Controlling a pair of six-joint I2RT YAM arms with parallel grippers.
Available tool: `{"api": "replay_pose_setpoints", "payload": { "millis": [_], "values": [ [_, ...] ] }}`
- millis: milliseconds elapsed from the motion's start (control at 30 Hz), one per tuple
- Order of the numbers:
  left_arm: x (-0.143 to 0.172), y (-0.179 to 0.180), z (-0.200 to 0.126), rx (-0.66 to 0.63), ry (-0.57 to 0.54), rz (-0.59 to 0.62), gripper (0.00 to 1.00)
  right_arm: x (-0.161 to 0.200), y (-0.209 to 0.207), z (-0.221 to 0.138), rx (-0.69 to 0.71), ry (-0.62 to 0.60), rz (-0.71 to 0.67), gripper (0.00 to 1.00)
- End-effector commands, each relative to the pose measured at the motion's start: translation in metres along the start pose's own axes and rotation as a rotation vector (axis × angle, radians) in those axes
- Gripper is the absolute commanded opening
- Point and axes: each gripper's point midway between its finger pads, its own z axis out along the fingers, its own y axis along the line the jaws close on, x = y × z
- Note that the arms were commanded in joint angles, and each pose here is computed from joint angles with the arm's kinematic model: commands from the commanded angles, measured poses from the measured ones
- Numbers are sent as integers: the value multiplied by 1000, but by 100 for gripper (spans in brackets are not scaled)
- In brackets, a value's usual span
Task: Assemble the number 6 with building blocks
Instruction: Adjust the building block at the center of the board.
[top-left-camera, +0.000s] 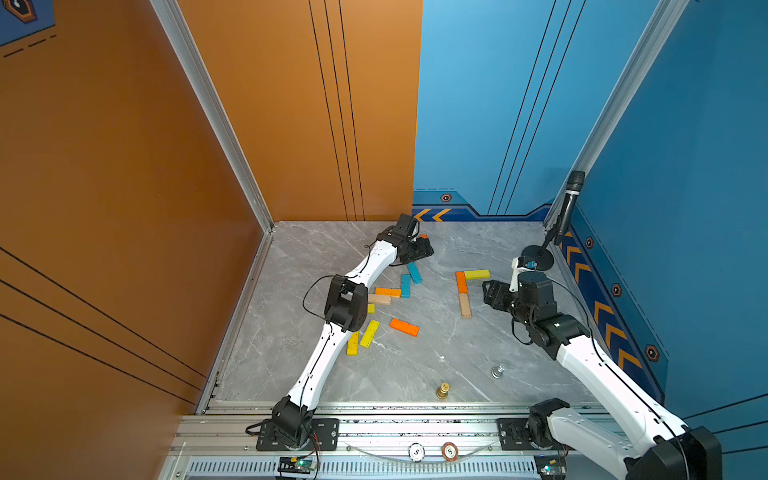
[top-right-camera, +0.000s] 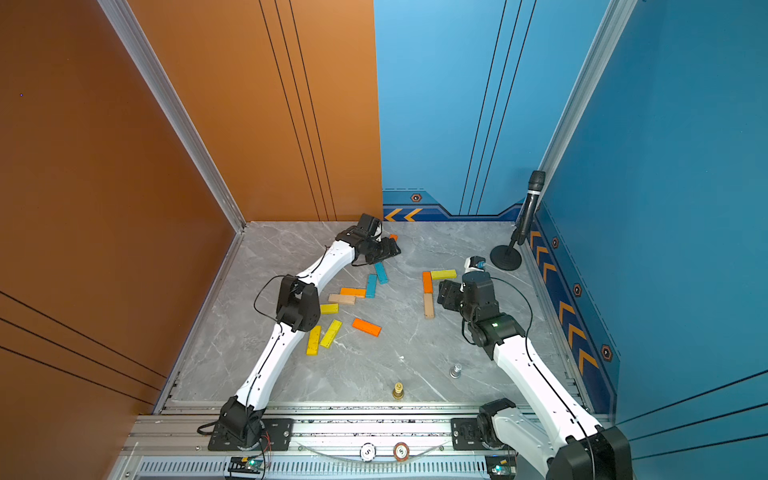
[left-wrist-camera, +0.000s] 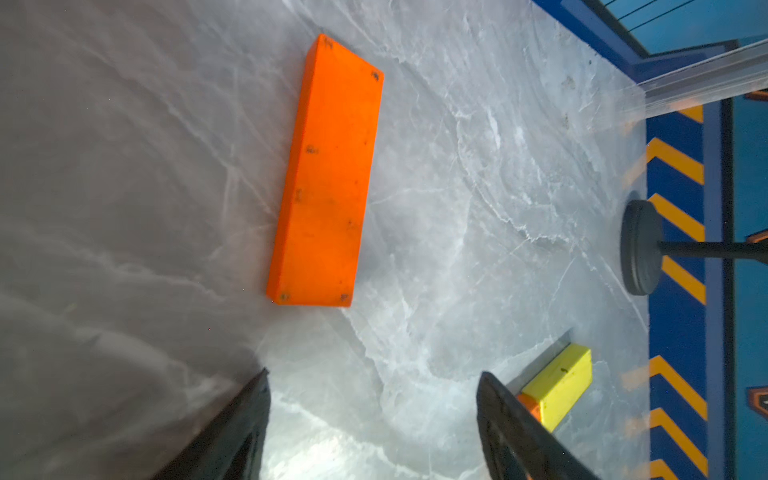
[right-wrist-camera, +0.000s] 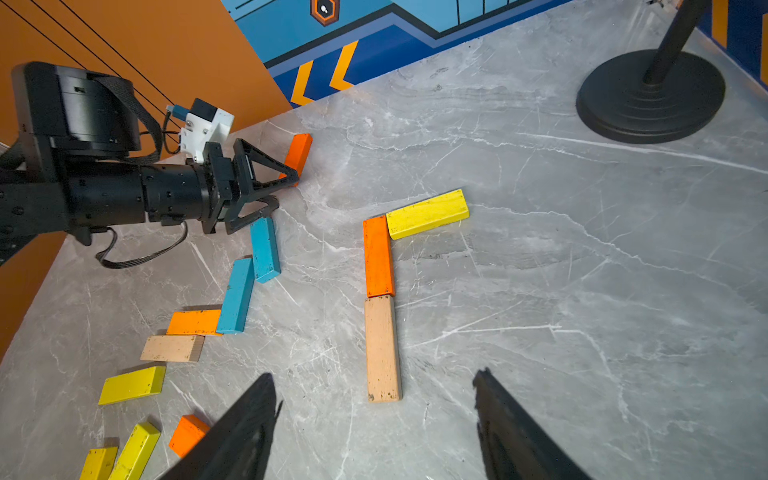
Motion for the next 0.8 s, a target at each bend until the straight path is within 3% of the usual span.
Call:
{"api": "replay_pose_setpoints", "payload": {
  "millis": [0, 200, 367, 533, 767],
  "values": [
    [-7, -19, -47, -31, -20, 92, 80, -5, 6, 10, 21, 45, -22, 75],
    [-28, -24, -137, -86, -122, 161, 83, -6, 34, 59, 87, 182, -88, 75],
    [-35, 6, -216, -147, -220, 149, 88, 5, 72, 121, 150, 295, -177, 75],
    [-12, 67, -290, -279, -275, 99, 93, 20, 108, 185, 214, 365, -225, 76],
    [36, 118, -339, -340, -286, 29, 95, 36, 133, 248, 272, 371, -258, 78]
  ]
}}
